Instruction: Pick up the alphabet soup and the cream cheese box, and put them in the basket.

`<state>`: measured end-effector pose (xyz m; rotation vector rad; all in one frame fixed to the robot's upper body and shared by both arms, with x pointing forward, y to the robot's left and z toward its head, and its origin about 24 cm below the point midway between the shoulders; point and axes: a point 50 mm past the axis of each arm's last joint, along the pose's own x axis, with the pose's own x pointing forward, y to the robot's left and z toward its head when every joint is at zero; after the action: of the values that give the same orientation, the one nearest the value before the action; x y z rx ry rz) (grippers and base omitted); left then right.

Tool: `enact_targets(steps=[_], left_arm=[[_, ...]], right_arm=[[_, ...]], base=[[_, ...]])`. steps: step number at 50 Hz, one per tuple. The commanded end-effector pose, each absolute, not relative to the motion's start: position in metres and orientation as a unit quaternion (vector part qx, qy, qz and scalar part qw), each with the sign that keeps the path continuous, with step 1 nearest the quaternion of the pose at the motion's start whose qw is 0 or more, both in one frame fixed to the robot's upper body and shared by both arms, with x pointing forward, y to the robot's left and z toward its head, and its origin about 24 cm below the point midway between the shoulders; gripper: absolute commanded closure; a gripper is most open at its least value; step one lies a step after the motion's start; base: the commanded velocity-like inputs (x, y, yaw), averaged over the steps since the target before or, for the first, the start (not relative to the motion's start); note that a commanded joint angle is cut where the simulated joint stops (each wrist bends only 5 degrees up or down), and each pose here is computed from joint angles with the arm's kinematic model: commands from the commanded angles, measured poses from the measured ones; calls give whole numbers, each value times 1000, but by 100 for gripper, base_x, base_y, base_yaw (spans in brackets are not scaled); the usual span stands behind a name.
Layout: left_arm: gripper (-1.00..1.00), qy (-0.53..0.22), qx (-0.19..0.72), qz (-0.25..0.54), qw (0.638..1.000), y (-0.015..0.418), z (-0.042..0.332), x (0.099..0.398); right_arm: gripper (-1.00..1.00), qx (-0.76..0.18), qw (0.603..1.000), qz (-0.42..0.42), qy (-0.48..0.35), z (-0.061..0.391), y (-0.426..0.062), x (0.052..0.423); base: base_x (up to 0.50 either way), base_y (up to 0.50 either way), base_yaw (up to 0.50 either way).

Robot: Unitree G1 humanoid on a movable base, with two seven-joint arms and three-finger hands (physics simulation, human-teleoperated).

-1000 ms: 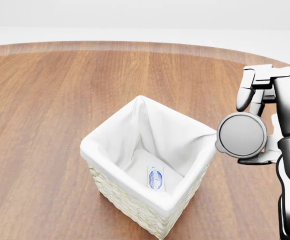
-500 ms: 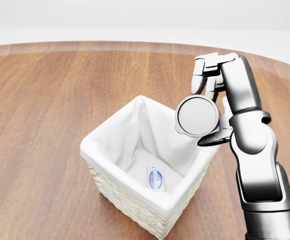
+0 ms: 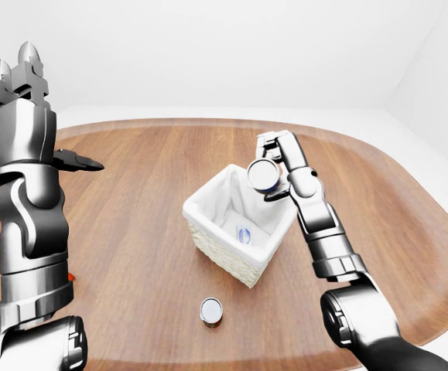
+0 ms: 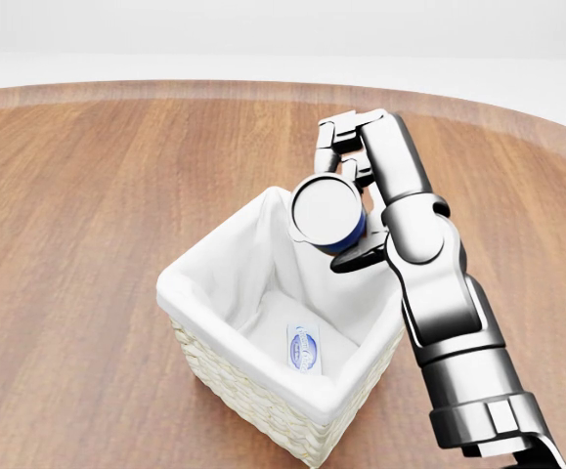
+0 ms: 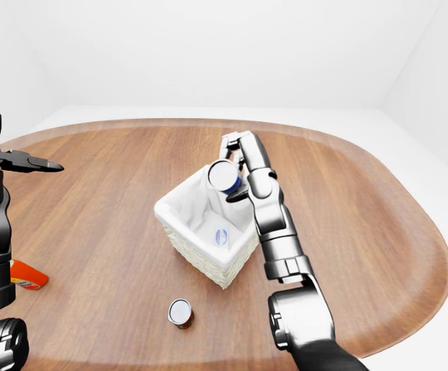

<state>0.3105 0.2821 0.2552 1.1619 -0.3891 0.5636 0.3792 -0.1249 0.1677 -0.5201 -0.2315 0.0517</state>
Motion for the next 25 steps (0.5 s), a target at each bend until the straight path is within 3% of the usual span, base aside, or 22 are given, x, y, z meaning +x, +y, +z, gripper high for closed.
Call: enact_targets(steps=[1, 25], left_arm=[[-100, -179, 535, 263, 783, 283, 254, 311], [-100, -182, 536, 262, 782, 282, 255, 310]], right_arm=[[100, -223, 971, 42, -76, 157, -107, 391], [100, -222, 973, 56, -16, 132, -93, 396]], base=[[0, 0, 0], [0, 0, 0]])
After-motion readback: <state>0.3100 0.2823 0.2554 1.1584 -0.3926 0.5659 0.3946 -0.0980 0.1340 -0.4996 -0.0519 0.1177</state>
